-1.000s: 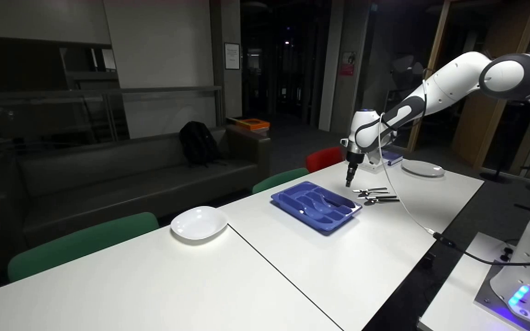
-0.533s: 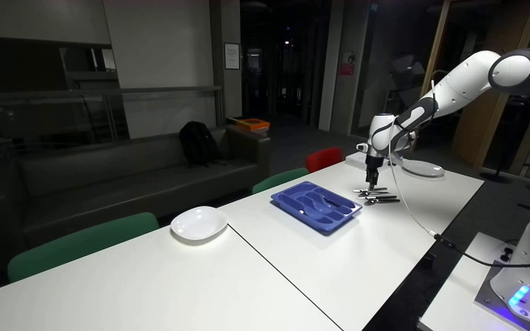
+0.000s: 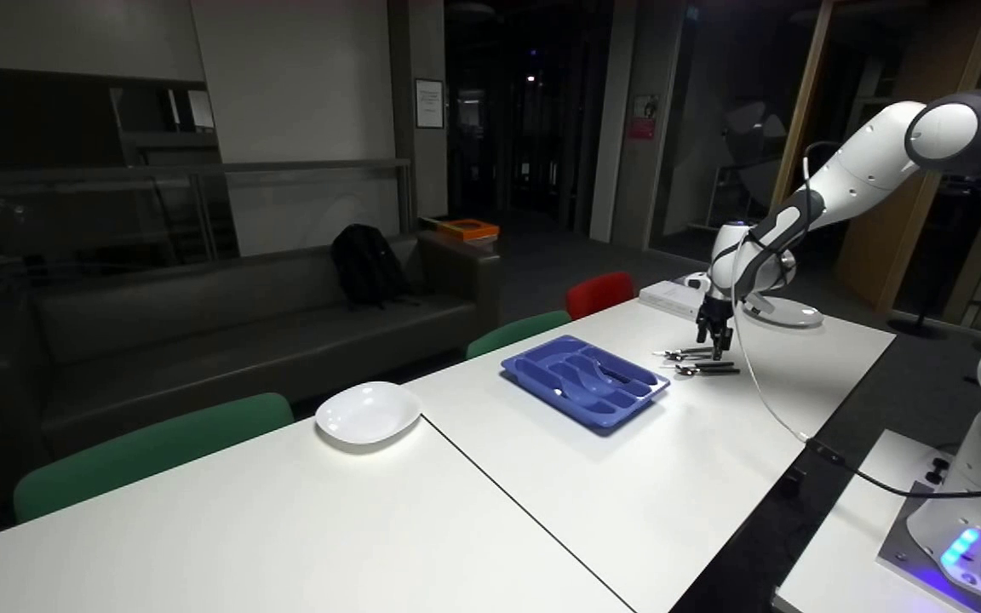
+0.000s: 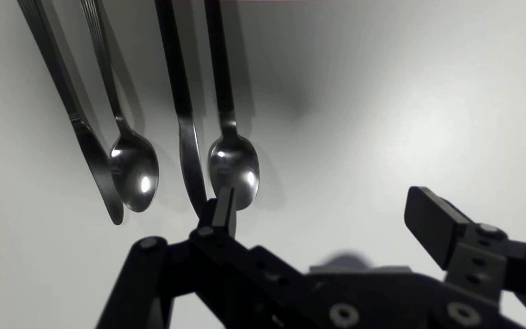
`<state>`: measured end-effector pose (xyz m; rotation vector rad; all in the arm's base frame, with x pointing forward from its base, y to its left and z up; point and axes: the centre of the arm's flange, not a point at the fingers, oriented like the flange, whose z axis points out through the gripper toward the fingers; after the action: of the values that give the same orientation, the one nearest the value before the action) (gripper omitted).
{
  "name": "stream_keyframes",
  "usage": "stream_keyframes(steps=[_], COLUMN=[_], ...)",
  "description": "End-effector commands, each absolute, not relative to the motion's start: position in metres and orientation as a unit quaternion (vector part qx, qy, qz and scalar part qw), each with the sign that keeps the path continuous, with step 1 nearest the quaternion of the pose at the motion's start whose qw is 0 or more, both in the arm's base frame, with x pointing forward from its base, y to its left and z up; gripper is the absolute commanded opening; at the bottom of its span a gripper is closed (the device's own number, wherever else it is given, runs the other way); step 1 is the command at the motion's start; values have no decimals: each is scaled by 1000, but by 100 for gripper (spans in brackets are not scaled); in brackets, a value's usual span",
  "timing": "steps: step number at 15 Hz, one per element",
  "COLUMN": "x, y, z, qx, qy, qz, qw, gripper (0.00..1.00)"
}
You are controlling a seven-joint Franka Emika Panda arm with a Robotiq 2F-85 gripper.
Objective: Pick up the silver cutlery from the counter and place it on the blue tray
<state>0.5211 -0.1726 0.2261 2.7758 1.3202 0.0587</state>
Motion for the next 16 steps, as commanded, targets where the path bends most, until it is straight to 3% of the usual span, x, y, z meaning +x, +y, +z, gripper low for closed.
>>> stream_keyframes(steps=[1,16], x=[503,493], y=[-194,-236], z=[225,184], qx=[883,869], qy=[466,493], qz=[42,37], qw=[44,18], gripper=[100,100])
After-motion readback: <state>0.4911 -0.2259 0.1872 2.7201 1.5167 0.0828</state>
